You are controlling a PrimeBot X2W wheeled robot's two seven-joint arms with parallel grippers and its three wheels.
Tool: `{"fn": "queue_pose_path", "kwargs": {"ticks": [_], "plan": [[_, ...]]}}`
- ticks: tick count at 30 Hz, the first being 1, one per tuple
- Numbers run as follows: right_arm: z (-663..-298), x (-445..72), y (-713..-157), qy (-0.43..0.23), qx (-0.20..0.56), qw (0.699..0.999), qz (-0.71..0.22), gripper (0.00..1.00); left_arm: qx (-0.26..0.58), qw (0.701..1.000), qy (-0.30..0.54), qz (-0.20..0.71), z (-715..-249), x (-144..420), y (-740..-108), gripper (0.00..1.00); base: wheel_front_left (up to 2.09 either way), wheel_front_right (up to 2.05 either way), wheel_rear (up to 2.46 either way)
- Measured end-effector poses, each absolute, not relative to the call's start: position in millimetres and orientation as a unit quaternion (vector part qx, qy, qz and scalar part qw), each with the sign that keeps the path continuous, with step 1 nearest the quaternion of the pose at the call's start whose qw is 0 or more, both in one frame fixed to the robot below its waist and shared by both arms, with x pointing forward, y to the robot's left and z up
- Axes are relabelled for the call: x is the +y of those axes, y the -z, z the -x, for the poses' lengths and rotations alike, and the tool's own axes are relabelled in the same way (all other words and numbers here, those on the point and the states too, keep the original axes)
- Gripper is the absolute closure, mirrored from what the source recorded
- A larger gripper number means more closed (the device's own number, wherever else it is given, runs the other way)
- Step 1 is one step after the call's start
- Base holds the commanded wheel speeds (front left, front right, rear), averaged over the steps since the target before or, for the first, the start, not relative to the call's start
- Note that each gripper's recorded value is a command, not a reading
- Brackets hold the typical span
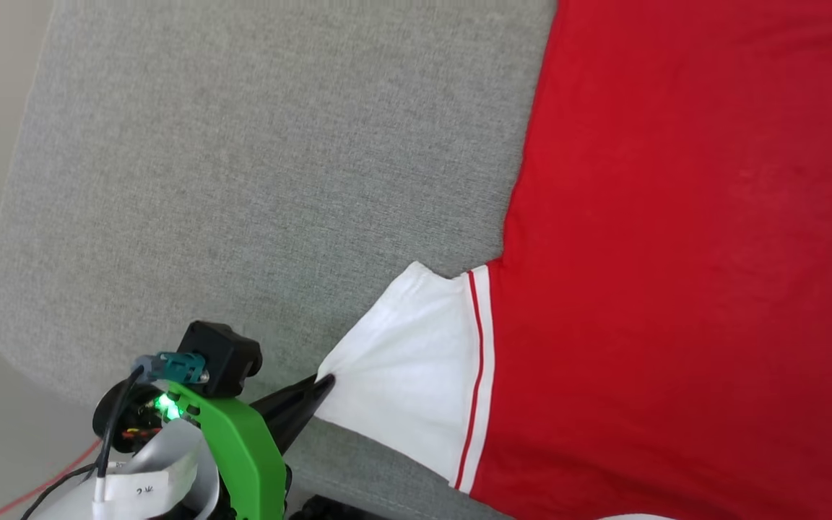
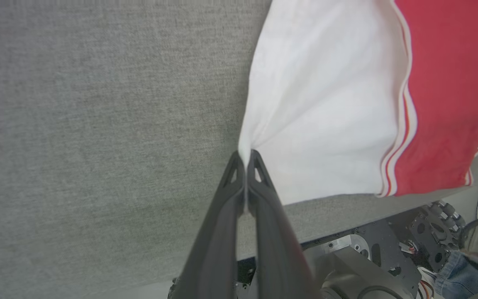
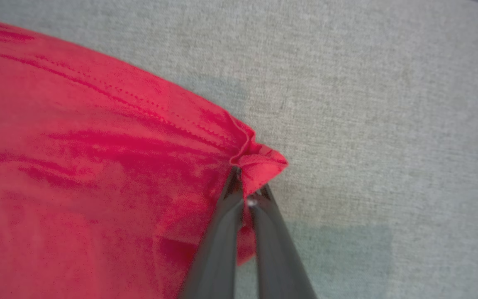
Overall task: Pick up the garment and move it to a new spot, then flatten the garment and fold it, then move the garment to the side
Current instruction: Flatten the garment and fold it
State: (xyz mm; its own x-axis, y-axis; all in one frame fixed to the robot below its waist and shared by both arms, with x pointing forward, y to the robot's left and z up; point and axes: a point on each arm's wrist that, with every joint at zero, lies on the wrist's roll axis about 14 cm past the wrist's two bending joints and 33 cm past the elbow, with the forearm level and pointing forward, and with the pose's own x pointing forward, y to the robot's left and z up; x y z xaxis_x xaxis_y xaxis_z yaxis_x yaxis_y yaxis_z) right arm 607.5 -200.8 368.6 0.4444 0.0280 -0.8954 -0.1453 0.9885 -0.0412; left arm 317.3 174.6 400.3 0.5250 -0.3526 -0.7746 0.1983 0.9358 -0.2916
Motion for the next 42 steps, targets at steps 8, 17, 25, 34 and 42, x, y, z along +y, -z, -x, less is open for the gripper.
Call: {"fn": "queue_pose_path", "kwargs": {"ticks": [8, 17, 25, 34, 42], "plan": [[-544, -223, -375, -0.037, 0.549, 0.834, 0.049, 1.0, 0.44, 0.878, 0.164, 0.095, -314, 168, -412, 1.0, 0.0, 0.0, 0.0], [-464, -249, -391, -0.022, 0.559, 0.829, 0.02, 1.0, 0.398, 0.893, 0.175, 0.113, -310, 155, -433, 1.0, 0.0, 0.0, 0.0], [-397, -272, -418, -0.003, 0.547, 0.837, 0.002, 1.0, 0.356, 0.908, 0.187, 0.115, -310, 144, -451, 1.0, 0.0, 0.0, 0.0], [-320, -293, -417, 0.033, 0.565, 0.824, -0.033, 1.0, 0.305, 0.919, 0.211, 0.133, -319, 124, -473, 1.0, 0.0, 0.0, 0.0], [-281, -290, -399, 0.041, 0.589, 0.805, -0.057, 1.0, 0.268, 0.929, 0.211, 0.144, -325, 117, -485, 1.0, 0.0, 0.0, 0.0]]}}
